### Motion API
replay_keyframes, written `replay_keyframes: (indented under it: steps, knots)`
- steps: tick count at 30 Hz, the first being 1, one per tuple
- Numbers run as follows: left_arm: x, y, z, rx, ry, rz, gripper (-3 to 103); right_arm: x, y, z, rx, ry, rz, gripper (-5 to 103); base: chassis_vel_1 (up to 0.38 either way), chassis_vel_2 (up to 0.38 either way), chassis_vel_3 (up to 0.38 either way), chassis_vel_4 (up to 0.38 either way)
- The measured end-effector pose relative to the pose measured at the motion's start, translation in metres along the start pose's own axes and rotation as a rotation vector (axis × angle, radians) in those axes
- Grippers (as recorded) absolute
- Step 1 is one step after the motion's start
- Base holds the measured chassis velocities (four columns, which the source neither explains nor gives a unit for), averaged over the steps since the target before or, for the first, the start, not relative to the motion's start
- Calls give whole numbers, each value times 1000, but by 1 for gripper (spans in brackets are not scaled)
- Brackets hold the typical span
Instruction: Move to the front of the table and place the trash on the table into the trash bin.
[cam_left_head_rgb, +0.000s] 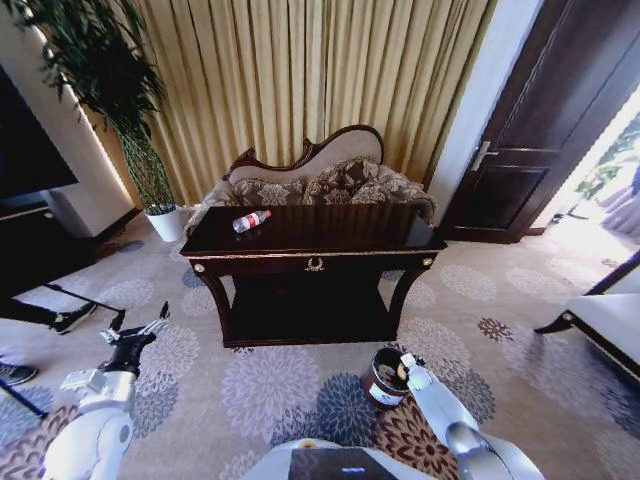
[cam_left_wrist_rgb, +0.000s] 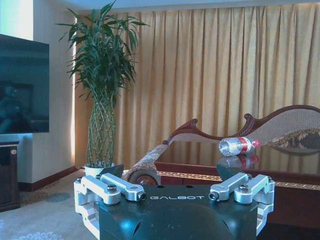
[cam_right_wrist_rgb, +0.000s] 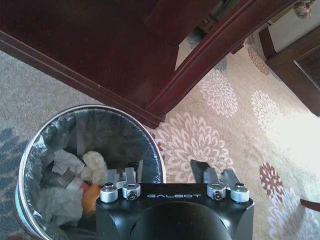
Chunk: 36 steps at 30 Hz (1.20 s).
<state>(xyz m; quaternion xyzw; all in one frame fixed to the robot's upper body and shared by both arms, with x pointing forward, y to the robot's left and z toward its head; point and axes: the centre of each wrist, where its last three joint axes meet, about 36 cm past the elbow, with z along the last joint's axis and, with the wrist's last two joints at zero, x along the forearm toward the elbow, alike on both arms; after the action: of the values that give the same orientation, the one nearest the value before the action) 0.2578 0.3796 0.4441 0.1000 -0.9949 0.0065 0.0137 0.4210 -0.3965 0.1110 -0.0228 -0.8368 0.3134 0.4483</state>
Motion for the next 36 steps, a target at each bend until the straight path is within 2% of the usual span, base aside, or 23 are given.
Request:
replay_keyframes:
  steps: [1,3,4,5,6,7,8,10,11,12,14,15,16,19,20,22,23,25,28,31,33,34,36]
  knots:
    - [0,0,0,0,0,0,100,0,0,0,0,0,0,57,0,0,0,0]
    - [-1,0,1,0,3,0,100,1,1,-7,-44,-13,-11,68,0,0,0,0]
    - [-1,0,1,0,3,0,100,1,1,-7,-44,-13,-11,68,0,0,0,0]
    - [-1,0,1,0,3,0,100,1,1,-11,-75,-18,-15,74,0,0,0,0]
    - [-1,0,1,0,4,-1,100,4,1,-21,-169,-29,-25,79,0,0,0,0]
    - [-1,0,1,0,4,-1,100,4,1,-21,-169,-29,-25,79,0,0,0,0]
    - [-2,1,1,0,5,-1,100,10,-3,-39,-277,-52,-31,85,0,0,0,0]
    - [-3,0,3,0,9,-1,100,25,-19,-74,-423,-117,-33,95,0,0,0,0]
    - [-3,0,3,0,9,-1,100,25,-19,-74,-423,-117,-33,95,0,0,0,0]
    - [-3,0,4,-6,12,-2,100,32,-29,-87,-460,-159,-25,99,0,0,0,0]
    - [-3,0,4,-14,15,-4,100,40,-43,-99,-481,-210,-1,100,0,0,0,0]
    - [-3,0,4,-17,20,-4,100,50,-59,-110,-508,-266,29,100,0,0,0,0]
    - [-3,0,4,-17,20,-4,100,50,-59,-110,-508,-266,29,100,0,0,0,0]
    - [-4,0,2,-20,26,-4,100,90,-98,-139,-590,-415,84,100,0,0,0,0]
    - [-4,0,2,-20,26,-4,100,90,-98,-139,-590,-415,84,100,0,0,0,0]
    - [-6,0,2,-19,24,-4,100,128,-123,-156,-642,-516,105,100,0,0,0,0]
    - [-6,0,2,-19,24,-4,100,128,-123,-156,-642,-516,105,100,0,0,0,0]
    - [-7,-2,1,-16,23,-3,100,167,-142,-172,-674,-620,121,100,0,0,0,0]
    - [-6,-4,0,-12,18,-3,100,201,-154,-183,-717,-712,117,100,0,0,0,0]
    - [-6,-6,-1,-9,17,-5,100,219,-156,-188,-755,-755,93,100,0,0,0,0]
    - [-6,-9,-1,3,13,-13,100,251,-148,-204,-865,-847,-30,100,0,0,0,0]
    - [-6,-9,-1,3,13,-13,100,251,-148,-204,-865,-847,-30,100,0,0,0,0]
    - [-8,-12,-3,16,8,-16,100,271,-129,-217,-957,-917,-178,100,0,0,0,0]
